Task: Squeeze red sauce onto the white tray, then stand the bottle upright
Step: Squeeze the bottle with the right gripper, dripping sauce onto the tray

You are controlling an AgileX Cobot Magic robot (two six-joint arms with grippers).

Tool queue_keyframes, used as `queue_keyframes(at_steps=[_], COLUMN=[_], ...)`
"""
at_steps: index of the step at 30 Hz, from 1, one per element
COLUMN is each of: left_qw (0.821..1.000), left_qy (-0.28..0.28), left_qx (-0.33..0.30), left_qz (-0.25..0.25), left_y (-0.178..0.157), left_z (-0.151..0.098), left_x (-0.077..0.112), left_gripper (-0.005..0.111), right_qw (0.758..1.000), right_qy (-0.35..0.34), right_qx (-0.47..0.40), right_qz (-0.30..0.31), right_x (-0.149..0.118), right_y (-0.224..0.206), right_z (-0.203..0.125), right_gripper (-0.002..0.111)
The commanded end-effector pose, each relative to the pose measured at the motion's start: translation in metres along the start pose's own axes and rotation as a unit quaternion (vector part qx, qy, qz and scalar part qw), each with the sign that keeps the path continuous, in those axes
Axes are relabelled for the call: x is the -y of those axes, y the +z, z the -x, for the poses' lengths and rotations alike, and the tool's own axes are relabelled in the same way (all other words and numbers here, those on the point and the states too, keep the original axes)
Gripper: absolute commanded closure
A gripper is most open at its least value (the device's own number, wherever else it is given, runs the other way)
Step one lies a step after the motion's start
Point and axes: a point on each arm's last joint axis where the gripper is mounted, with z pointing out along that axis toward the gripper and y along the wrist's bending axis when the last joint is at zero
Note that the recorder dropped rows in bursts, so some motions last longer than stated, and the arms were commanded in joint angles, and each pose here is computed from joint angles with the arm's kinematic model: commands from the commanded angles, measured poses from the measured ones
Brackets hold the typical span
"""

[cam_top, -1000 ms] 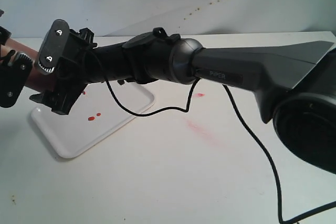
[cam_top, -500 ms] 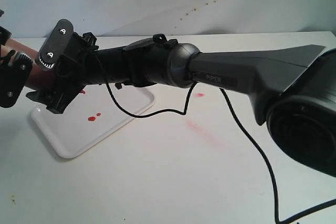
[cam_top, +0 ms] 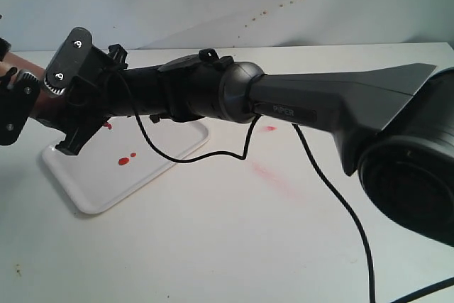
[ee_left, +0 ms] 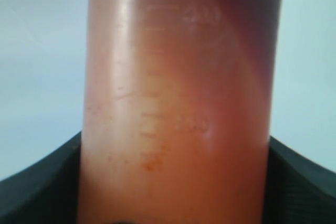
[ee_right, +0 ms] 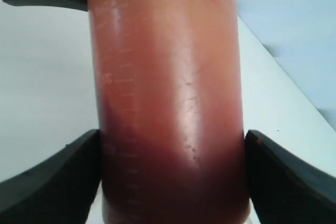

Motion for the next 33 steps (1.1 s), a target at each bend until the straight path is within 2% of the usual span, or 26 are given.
queue_keyframes(at_steps=[1, 5, 6, 7, 11, 13, 14, 18, 26, 30, 33], left_qw=[1.000, 1.000, 1.000, 1.000, 1.000, 1.000, 1.000, 1.000, 1.000, 1.000, 1.000], left_qy=[-0.011, -0.011, -0.011, -0.011, -0.011, -0.011, -0.011, -0.011, 0.004, 0.015, 0.015], left_qx=[-0.001, -0.001, -0.001, -0.001, -0.001, -0.001, -0.001, -0.001, -0.001, -0.001, -0.001], left_qz=[0.010, 0.010, 0.010, 0.010, 0.010, 0.010, 0.010, 0.010, 0.010, 0.010, 0.010], left_y=[-0.004, -0.004, -0.004, -0.004, -0.004, -0.004, -0.004, -0.004, -0.004, -0.004, -0.004], left_z=[-0.001, -0.001, -0.001, -0.001, -0.001, -0.001, -0.001, -0.001, -0.001, -0.001, -0.001], left_x=[-0.004, -0.004, -0.004, -0.004, -0.004, -0.004, -0.004, -0.004, -0.004, -0.004, -0.004], left_gripper=[0.107, 0.107, 0.107, 0.107, 0.107, 0.107, 0.107, 0.107, 0.107, 0.107, 0.107], right_qw=[1.000, 1.000, 1.000, 1.000, 0.999, 0.998, 0.997, 0.994, 0.996, 0.999, 1.000], right_qy=[-0.002, -0.002, -0.002, -0.002, -0.023, -0.043, -0.051, -0.058, -0.021, -0.002, -0.015], right_qx=[-0.004, -0.004, -0.004, -0.006, -0.014, -0.026, -0.035, -0.055, -0.036, -0.011, 0.002], right_qz=[-0.022, -0.023, -0.023, -0.026, -0.024, -0.033, -0.043, -0.074, -0.076, -0.035, 0.000], right_x=[0.002, 0.002, 0.002, 0.003, 0.003, 0.003, 0.004, 0.007, 0.009, 0.002, -0.004], right_y=[0.000, 0.000, 0.000, 0.000, 0.000, 0.000, 0.000, 0.000, -0.006, -0.007, -0.007], right_z=[0.005, 0.005, 0.005, 0.005, 0.004, 0.003, 0.002, 0.000, 0.013, 0.020, 0.022], right_gripper=[0.108, 0.108, 0.103, 0.094, 0.034, 0.008, 0.003, 0.003, 0.003, 0.003, 0.003])
